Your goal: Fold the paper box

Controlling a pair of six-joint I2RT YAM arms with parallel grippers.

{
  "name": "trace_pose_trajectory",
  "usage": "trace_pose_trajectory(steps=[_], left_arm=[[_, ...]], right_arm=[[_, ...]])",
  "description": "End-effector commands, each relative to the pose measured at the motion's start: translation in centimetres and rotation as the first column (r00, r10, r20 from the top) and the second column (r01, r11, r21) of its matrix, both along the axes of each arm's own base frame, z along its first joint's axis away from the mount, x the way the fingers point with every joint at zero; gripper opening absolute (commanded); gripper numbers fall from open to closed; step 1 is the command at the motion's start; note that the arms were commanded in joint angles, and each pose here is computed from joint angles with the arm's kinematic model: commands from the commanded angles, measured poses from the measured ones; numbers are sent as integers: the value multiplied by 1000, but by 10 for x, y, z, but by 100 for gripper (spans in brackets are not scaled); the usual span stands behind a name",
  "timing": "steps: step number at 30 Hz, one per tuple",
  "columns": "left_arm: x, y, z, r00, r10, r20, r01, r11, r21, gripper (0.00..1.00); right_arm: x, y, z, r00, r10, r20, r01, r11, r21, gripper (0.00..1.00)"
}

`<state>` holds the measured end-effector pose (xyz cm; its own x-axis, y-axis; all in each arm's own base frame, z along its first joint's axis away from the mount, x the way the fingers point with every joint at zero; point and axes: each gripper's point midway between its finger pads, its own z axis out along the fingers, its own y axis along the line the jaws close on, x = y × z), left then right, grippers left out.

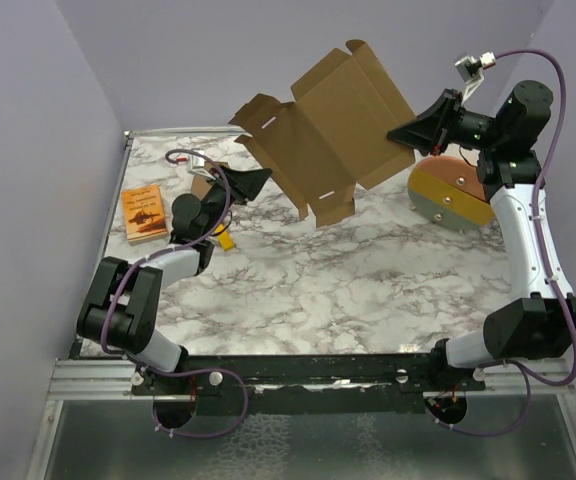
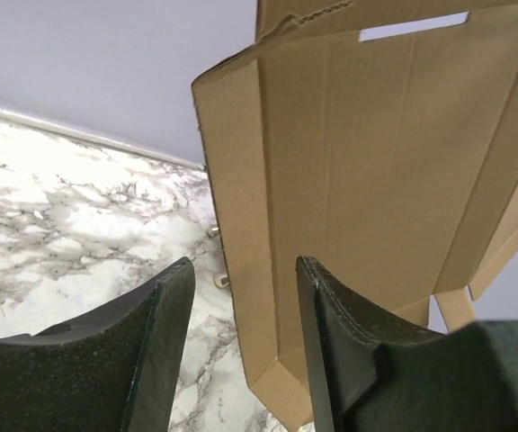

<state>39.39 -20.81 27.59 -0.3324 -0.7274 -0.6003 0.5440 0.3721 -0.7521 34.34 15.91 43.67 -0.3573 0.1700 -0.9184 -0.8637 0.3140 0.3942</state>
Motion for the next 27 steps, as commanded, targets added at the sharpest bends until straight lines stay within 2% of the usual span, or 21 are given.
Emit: trace_pose_trajectory(steps=[1, 7, 9, 11, 14, 20, 27], left_arm=[[8, -5, 1, 1000, 0, 4, 0, 1000, 14, 49], [12, -17, 7, 999, -49, 16, 49, 999, 4, 39], [12, -20, 9, 998, -61, 22, 61, 998, 2, 30], [11, -21, 10, 998, -66, 24, 66, 998, 2, 15], [12, -21, 7, 998, -56, -1, 56, 998, 12, 1], [23, -21, -6, 988, 33, -153, -21, 997, 75, 0], [32, -23, -24, 905, 172, -388, -121, 981, 151, 0]], right_arm=[[-7, 0, 9, 1000, -1, 29, 1, 1000, 3, 1], [-8, 0, 9, 1000, -3, 30, 3, 1000, 2, 1], [-8, 0, 9, 999, -7, 33, 7, 1000, 0, 1], [-7, -1, 9, 999, -12, 36, 12, 1000, -3, 1], [-6, -1, 8, 999, -16, 47, 16, 1000, -11, 1], [-5, 1, -2, 998, -13, 55, 15, 999, -34, 1], [-14, 29, -47, 998, 51, -24, -52, 998, -47, 1]])
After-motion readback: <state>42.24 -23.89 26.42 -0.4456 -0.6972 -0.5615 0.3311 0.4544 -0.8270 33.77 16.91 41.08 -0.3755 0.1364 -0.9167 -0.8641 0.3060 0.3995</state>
